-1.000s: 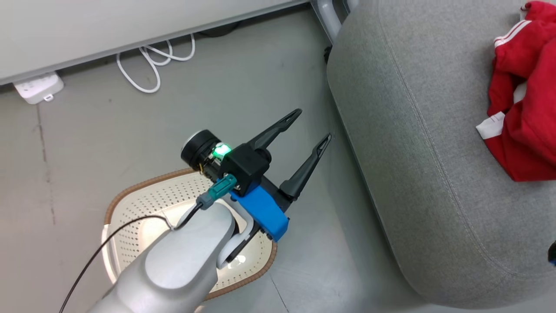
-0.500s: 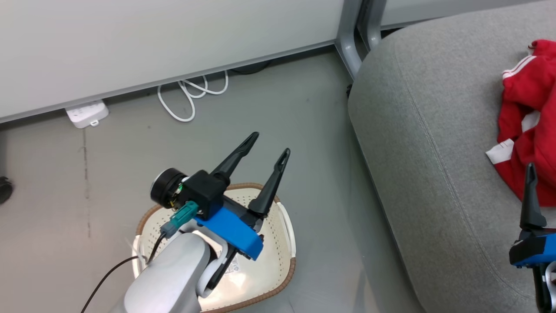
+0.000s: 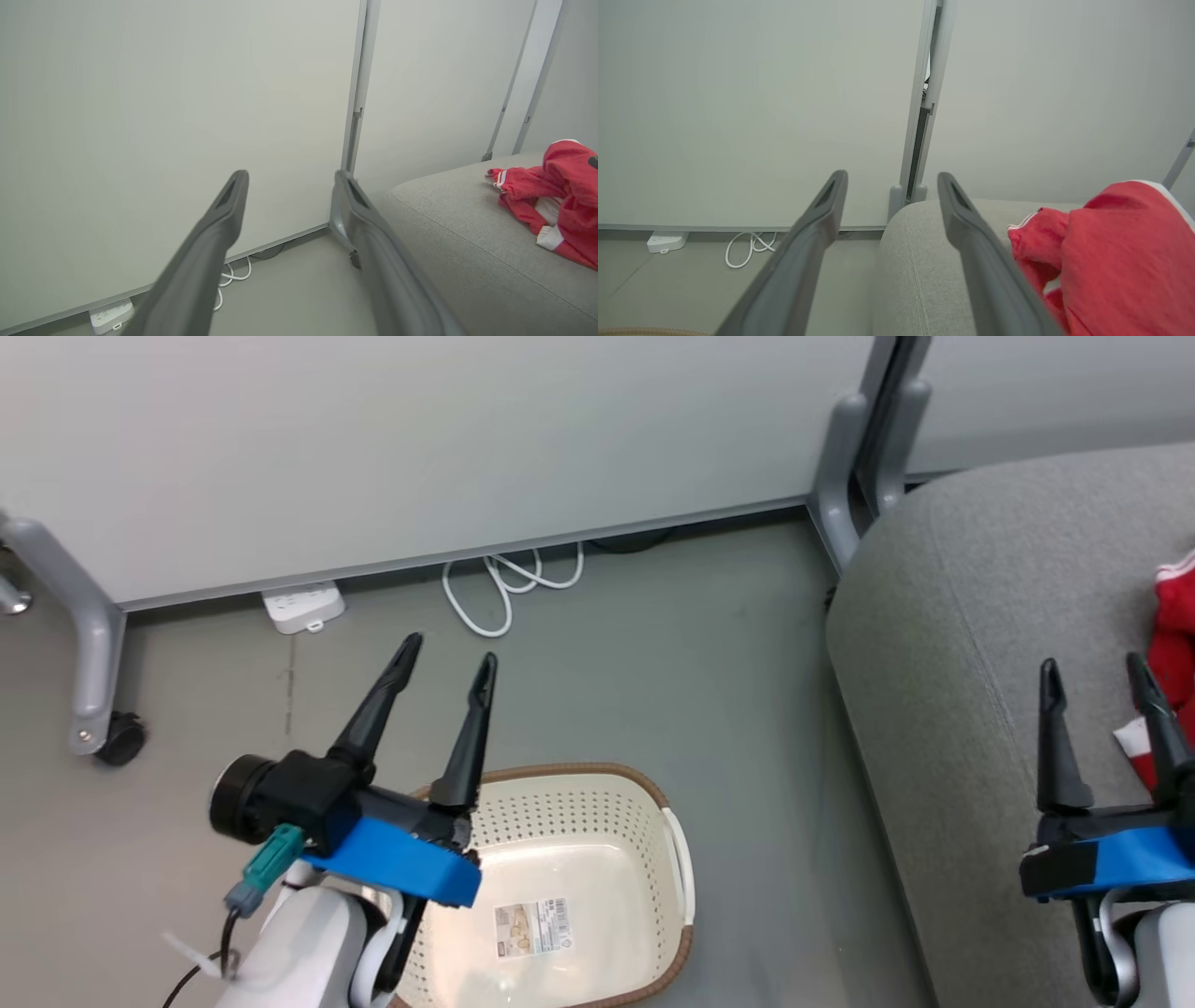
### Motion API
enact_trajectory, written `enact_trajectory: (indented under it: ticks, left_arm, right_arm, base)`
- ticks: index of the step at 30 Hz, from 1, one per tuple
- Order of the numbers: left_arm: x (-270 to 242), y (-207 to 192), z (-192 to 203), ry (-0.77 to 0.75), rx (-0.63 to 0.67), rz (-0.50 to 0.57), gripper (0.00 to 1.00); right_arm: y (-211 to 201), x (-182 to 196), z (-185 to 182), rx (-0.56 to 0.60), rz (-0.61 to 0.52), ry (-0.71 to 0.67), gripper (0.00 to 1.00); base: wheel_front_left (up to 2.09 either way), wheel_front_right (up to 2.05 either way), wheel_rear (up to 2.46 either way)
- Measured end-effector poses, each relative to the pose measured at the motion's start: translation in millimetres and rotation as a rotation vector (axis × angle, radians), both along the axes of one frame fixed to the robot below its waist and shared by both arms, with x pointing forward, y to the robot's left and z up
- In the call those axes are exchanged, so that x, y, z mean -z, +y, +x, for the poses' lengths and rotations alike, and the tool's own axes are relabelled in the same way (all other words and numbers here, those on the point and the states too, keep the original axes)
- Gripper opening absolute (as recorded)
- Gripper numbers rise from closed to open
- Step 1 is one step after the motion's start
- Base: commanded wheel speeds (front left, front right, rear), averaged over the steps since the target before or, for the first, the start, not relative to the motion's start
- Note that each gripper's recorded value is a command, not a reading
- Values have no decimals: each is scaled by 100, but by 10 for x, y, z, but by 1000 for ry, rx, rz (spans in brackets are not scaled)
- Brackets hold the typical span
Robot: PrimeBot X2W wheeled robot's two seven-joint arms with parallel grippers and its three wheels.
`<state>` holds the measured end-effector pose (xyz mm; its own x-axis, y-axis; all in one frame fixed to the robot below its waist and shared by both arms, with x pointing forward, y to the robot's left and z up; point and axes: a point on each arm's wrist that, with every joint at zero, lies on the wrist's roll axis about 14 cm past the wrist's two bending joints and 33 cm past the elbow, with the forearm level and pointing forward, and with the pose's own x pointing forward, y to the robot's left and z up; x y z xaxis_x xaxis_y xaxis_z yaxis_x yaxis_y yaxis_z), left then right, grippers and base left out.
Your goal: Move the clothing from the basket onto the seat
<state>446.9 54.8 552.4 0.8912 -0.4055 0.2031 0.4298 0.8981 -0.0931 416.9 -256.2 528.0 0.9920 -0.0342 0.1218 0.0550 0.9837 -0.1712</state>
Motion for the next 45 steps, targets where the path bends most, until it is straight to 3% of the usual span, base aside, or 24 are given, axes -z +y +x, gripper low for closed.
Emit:
enact_trajectory:
  ticks: [11,21,31,45]
  left_arm:
    - [-31,754,-258,-11,-241,-8,100]
    - [61,1157,-594,9,-362,-1,100]
    - [204,1219,-835,46,-377,2,100]
    - [314,1158,-869,81,-352,-13,100]
  right_arm:
    - [676,-183,143,-174,57,-61,100]
    - [1080,-81,-27,-257,145,-32,100]
    - [1173,122,-242,-259,206,31,100]
    - [1059,211,-344,-213,233,53,100]
  base:
    - [0,0,0]
    - [0,0,0]
    - [0,0,0]
    - [0,0,0]
